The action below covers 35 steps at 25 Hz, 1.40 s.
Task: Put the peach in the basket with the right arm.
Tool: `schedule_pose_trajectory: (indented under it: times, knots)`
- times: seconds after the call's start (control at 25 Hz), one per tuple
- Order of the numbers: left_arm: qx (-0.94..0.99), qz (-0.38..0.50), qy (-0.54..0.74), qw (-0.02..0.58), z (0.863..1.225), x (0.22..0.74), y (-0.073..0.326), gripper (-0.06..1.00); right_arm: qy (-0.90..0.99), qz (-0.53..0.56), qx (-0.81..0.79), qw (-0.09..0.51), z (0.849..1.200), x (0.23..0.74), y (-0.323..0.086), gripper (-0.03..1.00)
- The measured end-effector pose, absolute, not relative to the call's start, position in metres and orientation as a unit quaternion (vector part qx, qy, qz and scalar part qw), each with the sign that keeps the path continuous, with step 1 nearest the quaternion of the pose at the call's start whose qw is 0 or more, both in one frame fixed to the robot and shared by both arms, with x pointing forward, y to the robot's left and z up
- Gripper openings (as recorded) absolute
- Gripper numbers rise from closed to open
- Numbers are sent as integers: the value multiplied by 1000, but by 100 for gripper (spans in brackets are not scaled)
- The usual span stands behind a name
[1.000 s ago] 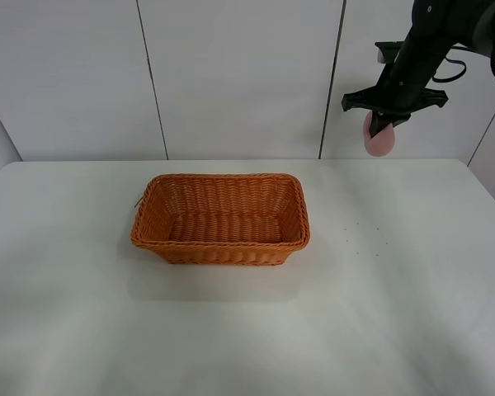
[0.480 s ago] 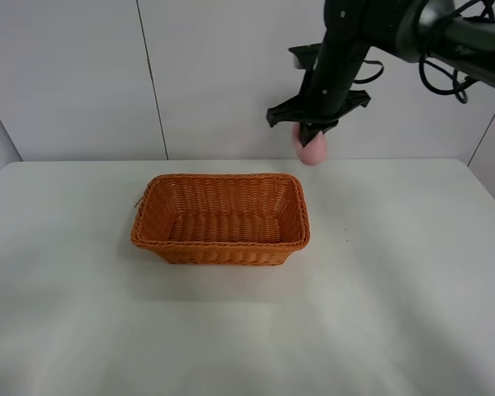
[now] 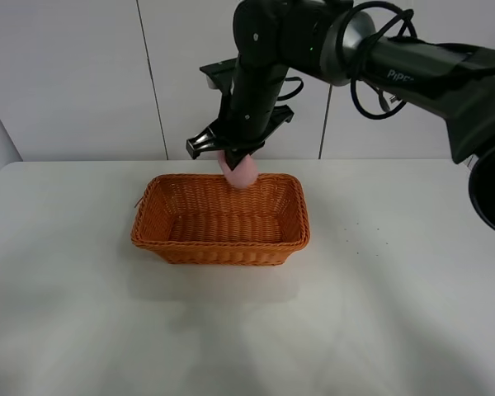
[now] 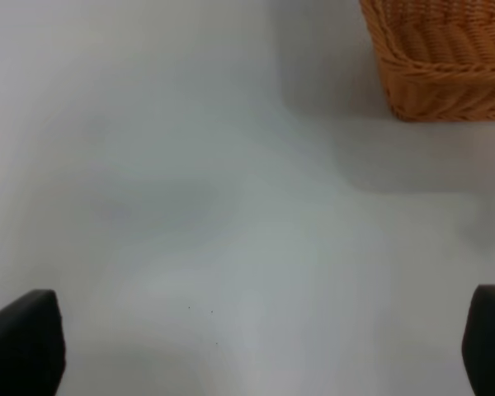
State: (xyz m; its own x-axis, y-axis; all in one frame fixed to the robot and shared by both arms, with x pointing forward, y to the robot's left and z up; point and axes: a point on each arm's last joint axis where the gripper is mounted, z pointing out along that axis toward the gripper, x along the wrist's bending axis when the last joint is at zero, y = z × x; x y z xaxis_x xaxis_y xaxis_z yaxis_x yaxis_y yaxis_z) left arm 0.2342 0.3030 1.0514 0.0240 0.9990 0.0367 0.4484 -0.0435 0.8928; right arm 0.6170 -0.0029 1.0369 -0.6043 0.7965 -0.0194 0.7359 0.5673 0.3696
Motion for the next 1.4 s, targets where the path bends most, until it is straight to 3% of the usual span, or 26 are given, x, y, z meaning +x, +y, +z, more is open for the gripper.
schedule_pose_trajectory:
  times: [0.32, 0.52, 0.6, 0.8, 0.96, 1.4]
  knots:
    - [616, 378, 588, 364, 1051, 234, 303, 99, 885, 136, 440, 67, 960, 634, 14, 0]
    - [616, 378, 588, 364, 1051, 234, 303, 99, 874, 127, 465, 69, 934, 640, 16, 2]
    - [616, 378, 588, 364, 1051, 234, 303, 99, 871, 123, 470, 69, 932, 640, 16, 11]
    - [616, 378, 588, 364, 1051, 234, 303, 99, 876, 109, 466, 62, 931, 638, 14, 57]
    - [616, 378, 588, 364, 1051, 234, 303, 99, 879, 105, 462, 55, 941, 637, 15, 68]
    - [616, 378, 588, 364, 1051, 234, 303, 99, 868, 195, 442, 111, 1046, 635, 11, 70]
